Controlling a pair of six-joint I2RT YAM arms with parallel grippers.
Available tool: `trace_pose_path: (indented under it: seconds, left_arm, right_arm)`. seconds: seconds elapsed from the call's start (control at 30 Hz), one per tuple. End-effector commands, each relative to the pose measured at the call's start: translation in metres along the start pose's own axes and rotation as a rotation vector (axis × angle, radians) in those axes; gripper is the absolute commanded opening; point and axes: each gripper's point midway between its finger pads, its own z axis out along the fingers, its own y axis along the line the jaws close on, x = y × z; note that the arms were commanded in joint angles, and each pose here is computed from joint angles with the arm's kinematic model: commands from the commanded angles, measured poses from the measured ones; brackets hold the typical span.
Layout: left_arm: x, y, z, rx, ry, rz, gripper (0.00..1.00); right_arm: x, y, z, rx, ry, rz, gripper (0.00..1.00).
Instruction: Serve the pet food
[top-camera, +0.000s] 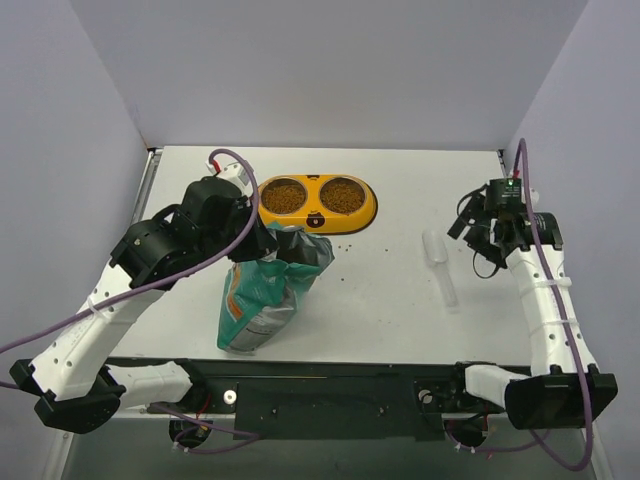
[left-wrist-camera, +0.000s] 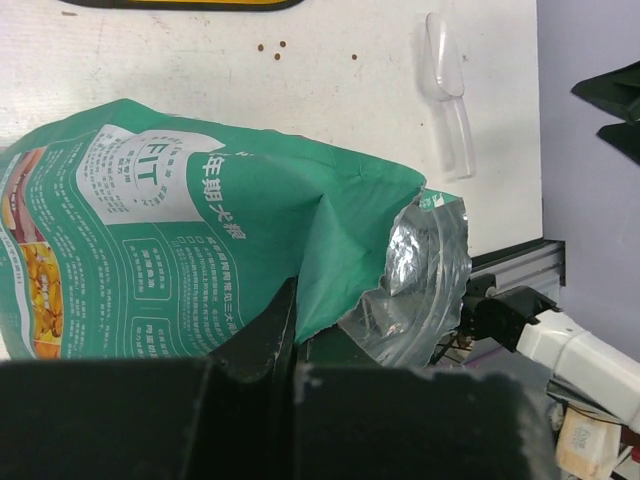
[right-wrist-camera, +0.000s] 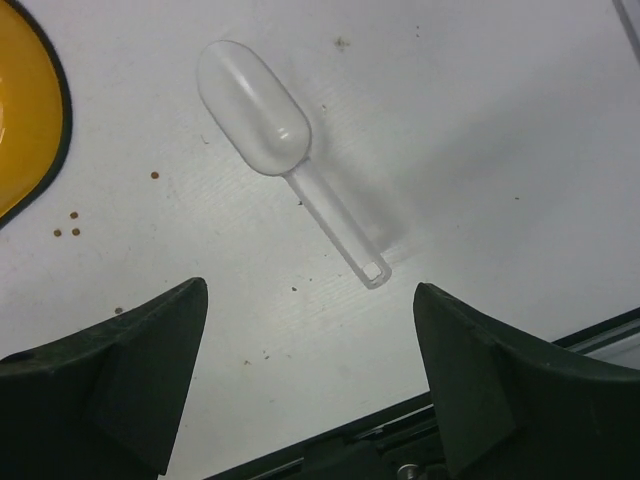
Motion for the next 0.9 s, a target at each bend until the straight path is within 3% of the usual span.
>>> trace_pose_path:
  seconds: [0.0,0.2,0.37,0.43,0.53,0.73,0.87]
  left_arm:
    - [-0.052,-0.057,-0.05,0.261,-0.206,0.029,0.0]
    - [-0.051,-0.049,-0.057,0.246,-0.219,0.075,0.0]
    - [-0.045,-0.045,-0.059,0.242,-0.201,0.109,0.0]
    - [-0.042,-0.046,-0.06,0.256,-0.193,0.116,0.0]
    - [-0.041,-0.048,-0.061,0.27,-0.191,0.118,0.0]
    - [-0.041,-0.048,-0.06,0.278,-0.199,0.093,0.0]
    - [-0.041,-0.043,-0.05,0.247,-0.206,0.045,0.0]
  right_arm:
    - [-0.003,0.007,-0.061,0.036,-0.111,-0.186,0.79]
    - [0.048,0.139,-0.16,-0.534,-0.186,-0.418,0.73]
    - [0.089,0.201,-0.237,-0.84,-0.227,-0.515,0.73]
    - [0.095,0.22,-0.256,-0.892,-0.256,-0.558,0.72]
    - [0.102,0.237,-0.247,-0.841,-0.273,-0.628,0.71]
    - [0.133,0.27,-0.245,-0.888,-0.215,-0.724,0.62]
    - [0.155,0.276,-0.236,-0.909,-0.193,-0.747,0.61]
